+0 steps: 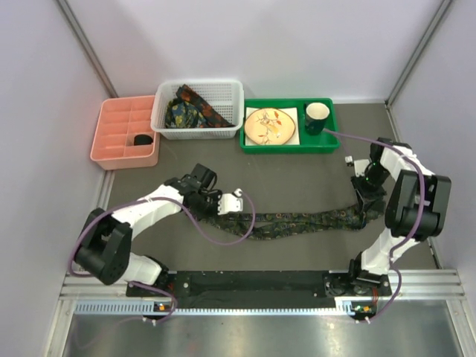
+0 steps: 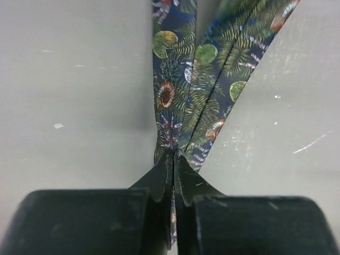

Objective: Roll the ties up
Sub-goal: Flatten out the tie at the center of the board.

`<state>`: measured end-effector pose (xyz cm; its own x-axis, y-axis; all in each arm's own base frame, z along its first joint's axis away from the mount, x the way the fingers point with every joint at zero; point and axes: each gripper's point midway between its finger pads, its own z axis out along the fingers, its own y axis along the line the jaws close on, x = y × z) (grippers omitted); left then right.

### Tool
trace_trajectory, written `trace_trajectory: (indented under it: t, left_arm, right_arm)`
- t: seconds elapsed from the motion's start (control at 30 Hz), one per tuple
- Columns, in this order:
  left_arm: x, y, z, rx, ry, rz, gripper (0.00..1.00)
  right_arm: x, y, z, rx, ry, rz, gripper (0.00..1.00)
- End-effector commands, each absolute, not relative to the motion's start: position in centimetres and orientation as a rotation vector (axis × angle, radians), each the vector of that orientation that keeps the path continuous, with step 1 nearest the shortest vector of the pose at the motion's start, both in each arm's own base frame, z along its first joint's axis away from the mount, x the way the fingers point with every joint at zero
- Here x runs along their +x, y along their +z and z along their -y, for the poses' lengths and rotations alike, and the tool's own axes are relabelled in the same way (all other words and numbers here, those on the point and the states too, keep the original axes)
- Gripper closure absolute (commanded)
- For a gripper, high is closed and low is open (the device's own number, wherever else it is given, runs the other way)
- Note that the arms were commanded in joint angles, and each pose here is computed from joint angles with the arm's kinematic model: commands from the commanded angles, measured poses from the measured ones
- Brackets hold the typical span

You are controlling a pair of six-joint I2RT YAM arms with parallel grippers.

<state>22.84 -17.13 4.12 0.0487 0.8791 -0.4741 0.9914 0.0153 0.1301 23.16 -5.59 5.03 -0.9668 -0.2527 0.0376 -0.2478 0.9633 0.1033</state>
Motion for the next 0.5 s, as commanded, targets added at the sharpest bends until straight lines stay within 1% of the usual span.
trace_trajectory:
  t: [0.0,0.07,0.13,0.2,0.37,0.4,0.47]
  left_arm:
    - [22.9,10.5,19.1,1.815,-0.406,-1.724,1.0]
    - [21.3,11.5,18.9,1.84,-0.451,-1.682,1.0]
    - [19.8,13.0,19.2,1.83,-0.494,-1.596,1.0]
    - [18.3,12.8,18.7,1.836,-0.509,-1.562,1.0]
    - [15.1,9.3,16.2,2.043,-0.513,-1.501,0.99]
    - [14.3,8.5,15.5,2.094,-0.523,-1.512,0.8]
    - [15.2,7.5,14.6,2.074,-0.443,-1.618,0.53]
  right_arm:
    - [24.0,3.6,6.3,0.339,-0.116,3.067,0.8]
    - [23.3,2.8,6.4,0.335,-0.11,3.031,0.83]
    - [23.0,2.4,6.6,0.325,-0.099,3.014,0.83]
    - [23.0,2.2,6.7,0.326,-0.096,3.005,0.83]
    - [22.8,2.5,7.0,0.333,-0.081,2.991,0.84]
    - [22.7,2.6,7.1,0.34,-0.077,2.987,0.84]
    - [22.5,2.8,7.1,0.353,-0.081,2.979,0.85]
